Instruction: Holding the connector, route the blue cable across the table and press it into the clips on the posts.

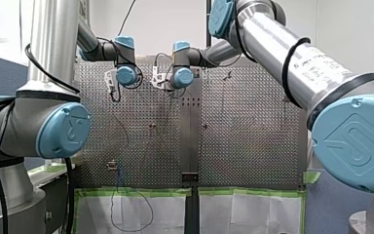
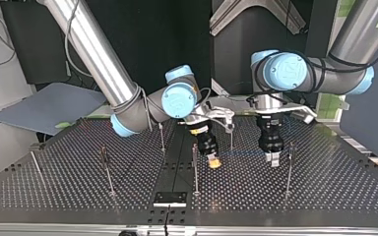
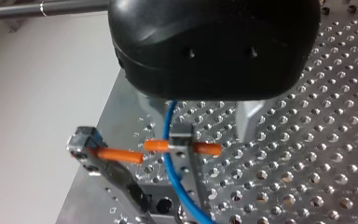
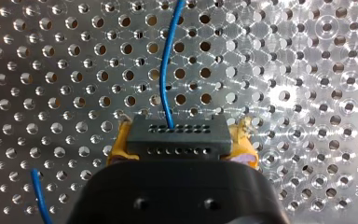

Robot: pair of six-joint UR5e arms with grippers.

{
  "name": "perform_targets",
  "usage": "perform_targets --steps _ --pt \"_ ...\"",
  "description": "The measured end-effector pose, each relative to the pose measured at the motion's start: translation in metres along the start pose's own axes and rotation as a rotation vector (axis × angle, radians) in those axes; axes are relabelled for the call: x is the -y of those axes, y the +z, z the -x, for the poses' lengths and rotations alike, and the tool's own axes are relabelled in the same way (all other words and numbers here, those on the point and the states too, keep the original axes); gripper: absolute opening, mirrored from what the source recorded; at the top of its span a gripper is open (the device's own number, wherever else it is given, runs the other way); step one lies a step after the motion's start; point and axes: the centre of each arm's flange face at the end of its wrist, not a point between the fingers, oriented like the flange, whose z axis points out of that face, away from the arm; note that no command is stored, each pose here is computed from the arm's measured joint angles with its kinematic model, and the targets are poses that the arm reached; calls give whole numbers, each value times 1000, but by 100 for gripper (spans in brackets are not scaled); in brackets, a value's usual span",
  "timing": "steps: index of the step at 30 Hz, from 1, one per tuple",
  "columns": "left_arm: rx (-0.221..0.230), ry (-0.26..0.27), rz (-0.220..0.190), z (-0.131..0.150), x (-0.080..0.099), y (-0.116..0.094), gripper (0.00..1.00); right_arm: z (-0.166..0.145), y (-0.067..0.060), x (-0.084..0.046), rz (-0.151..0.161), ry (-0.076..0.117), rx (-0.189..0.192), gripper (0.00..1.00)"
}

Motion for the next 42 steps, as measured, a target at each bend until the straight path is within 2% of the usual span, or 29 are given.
perform_targets --steps 2,7,18,23,28,36,42 --pt "-5 -4 14 0 -1 -1 0 0 0 0 1 1 0 0" --pt "-17 -7 33 -2 -2 -3 0 0 0 -1 1 3 0 0" --pt "-49 -11 39 -7 -2 -9 0 8 -1 -2 4 1 18 0" --pt "-81 -1 58 -19 -4 -21 0 21 -4 -5 7 -3 45 0" --pt "-114 8 61 -36 -5 -36 0 33 -7 -10 14 -6 75 0" --pt "-129 -2 32 -58 -6 -53 0 57 -17 -15 22 -21 151 0" --pt "-168 2 15 -91 -5 -69 0 77 -27 -17 26 -32 197 0"
